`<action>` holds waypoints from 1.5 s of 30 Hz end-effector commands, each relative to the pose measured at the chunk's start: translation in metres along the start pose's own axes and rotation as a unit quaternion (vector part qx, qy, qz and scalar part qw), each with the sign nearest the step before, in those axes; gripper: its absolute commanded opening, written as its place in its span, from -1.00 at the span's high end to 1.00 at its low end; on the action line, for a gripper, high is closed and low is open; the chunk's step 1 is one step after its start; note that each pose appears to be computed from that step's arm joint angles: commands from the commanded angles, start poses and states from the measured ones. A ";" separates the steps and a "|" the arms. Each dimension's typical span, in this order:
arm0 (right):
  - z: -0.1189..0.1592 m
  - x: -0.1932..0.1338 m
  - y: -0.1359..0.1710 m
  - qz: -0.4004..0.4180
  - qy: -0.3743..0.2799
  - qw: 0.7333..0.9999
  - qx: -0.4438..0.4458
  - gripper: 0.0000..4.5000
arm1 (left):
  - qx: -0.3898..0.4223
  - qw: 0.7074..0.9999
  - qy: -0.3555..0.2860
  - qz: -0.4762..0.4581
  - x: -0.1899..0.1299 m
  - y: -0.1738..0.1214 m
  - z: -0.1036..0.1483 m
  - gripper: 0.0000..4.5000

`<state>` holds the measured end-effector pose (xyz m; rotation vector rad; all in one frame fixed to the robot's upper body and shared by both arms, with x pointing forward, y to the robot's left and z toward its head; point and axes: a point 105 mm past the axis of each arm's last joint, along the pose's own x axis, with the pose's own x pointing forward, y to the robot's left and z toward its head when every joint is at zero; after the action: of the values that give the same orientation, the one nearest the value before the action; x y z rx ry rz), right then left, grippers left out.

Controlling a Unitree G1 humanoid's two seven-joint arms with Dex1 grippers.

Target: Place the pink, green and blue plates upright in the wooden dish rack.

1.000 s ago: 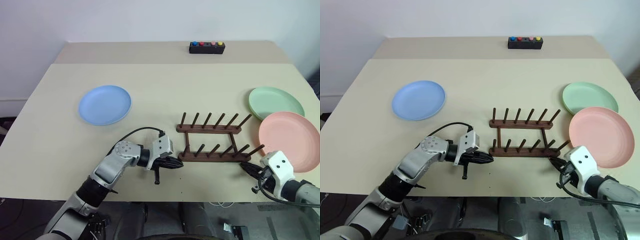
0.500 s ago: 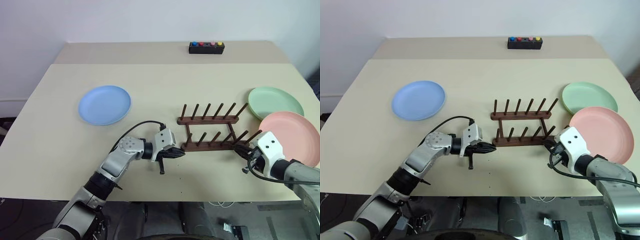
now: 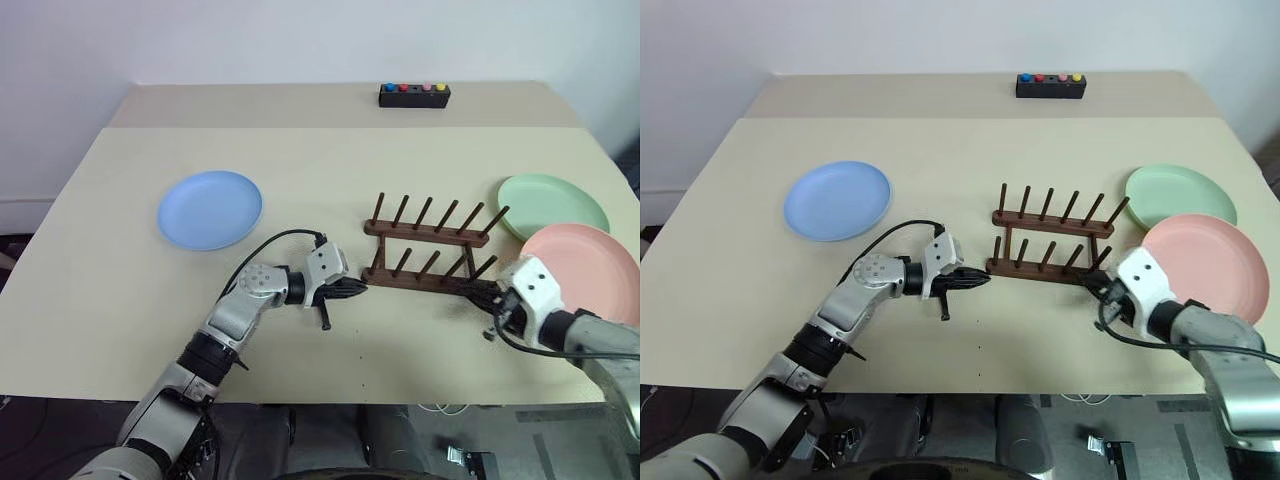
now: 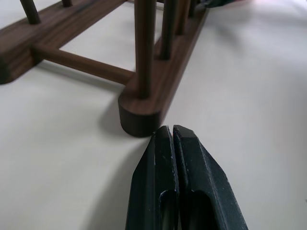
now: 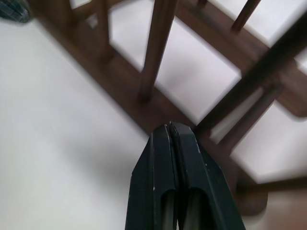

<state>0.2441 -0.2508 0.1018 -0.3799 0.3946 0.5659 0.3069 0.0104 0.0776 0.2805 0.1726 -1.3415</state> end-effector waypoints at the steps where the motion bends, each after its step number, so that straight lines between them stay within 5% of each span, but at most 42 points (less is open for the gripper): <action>1: -0.004 -0.019 -0.001 0.005 0.021 1.000 -0.015 0.99 | 0.001 1.000 -0.012 -0.012 -0.003 -0.005 0.006 0.97; 13: -0.038 0.003 -0.031 -0.089 0.047 0.995 -0.013 0.99 | 0.007 1.000 -0.011 -0.012 0.004 -0.003 0.008 0.97; 45: -0.022 0.038 -0.050 -0.098 0.010 0.994 -0.054 0.99 | 0.044 0.995 -0.020 0.088 0.017 0.033 0.011 0.97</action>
<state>0.2983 -0.2842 0.0867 -0.5277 0.3138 0.3860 0.3361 -0.0051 0.0789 0.3273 0.0838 -1.2139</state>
